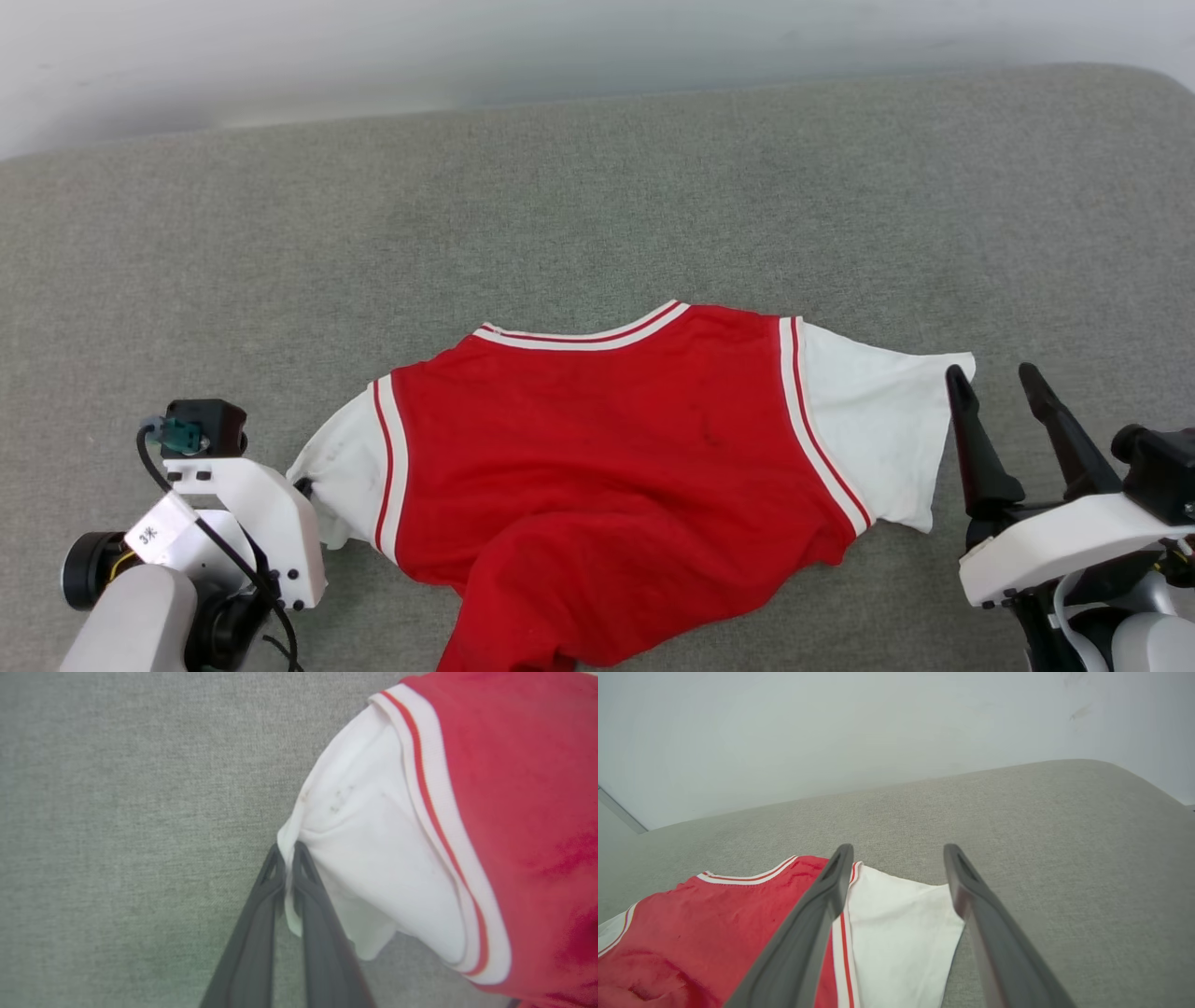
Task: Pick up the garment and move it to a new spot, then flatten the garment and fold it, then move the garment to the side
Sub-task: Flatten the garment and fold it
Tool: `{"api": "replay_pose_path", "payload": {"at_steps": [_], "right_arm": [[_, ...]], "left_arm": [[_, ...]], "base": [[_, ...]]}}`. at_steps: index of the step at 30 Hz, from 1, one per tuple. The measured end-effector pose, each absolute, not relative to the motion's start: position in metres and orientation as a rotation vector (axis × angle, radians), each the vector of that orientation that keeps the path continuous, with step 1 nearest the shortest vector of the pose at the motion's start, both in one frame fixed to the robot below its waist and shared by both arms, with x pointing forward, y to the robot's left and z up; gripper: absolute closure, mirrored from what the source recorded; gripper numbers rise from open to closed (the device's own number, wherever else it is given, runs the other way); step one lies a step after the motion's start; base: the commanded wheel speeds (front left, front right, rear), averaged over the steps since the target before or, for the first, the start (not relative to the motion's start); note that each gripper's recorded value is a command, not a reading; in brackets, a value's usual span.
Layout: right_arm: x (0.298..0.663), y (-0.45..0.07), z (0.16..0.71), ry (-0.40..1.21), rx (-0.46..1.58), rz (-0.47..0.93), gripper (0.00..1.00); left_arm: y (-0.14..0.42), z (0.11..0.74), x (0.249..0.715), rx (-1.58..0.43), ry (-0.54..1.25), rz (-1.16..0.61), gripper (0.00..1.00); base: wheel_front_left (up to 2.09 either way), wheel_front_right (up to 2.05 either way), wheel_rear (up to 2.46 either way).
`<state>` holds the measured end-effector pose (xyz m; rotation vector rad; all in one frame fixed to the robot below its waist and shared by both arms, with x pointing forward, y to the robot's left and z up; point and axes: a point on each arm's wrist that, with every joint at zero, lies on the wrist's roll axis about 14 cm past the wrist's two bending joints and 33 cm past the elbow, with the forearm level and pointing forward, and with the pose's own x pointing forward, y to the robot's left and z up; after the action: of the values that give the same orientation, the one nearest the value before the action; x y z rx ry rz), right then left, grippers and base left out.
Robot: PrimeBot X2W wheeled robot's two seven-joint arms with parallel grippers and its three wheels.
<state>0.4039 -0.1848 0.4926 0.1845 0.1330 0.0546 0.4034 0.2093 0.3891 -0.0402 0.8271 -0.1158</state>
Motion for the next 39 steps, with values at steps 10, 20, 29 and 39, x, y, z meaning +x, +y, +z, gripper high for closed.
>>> {"api": "replay_pose_path", "payload": {"at_steps": [10,20,29,39], "right_arm": [[0.394,-0.202,0.506,0.096,0.209,0.006,0.00],[0.381,-0.228,0.482,0.246,0.278,-0.068,0.00],[0.402,-0.245,0.429,0.592,0.318,-0.049,0.00],[0.442,-0.211,0.389,0.893,0.197,0.099,0.00]], "left_arm": [[0.206,0.449,0.430,-0.080,0.401,-0.067,0.00],[0.193,0.518,0.421,-0.086,0.018,-0.053,0.00],[0.182,0.547,0.418,-0.083,-0.102,-0.058,0.00],[0.190,0.529,0.424,-0.100,-0.066,-0.014,0.00]], "base": [[0.00,0.00,0.00],[0.00,0.00,0.00],[0.00,0.00,0.00],[0.00,0.00,0.00]]}}
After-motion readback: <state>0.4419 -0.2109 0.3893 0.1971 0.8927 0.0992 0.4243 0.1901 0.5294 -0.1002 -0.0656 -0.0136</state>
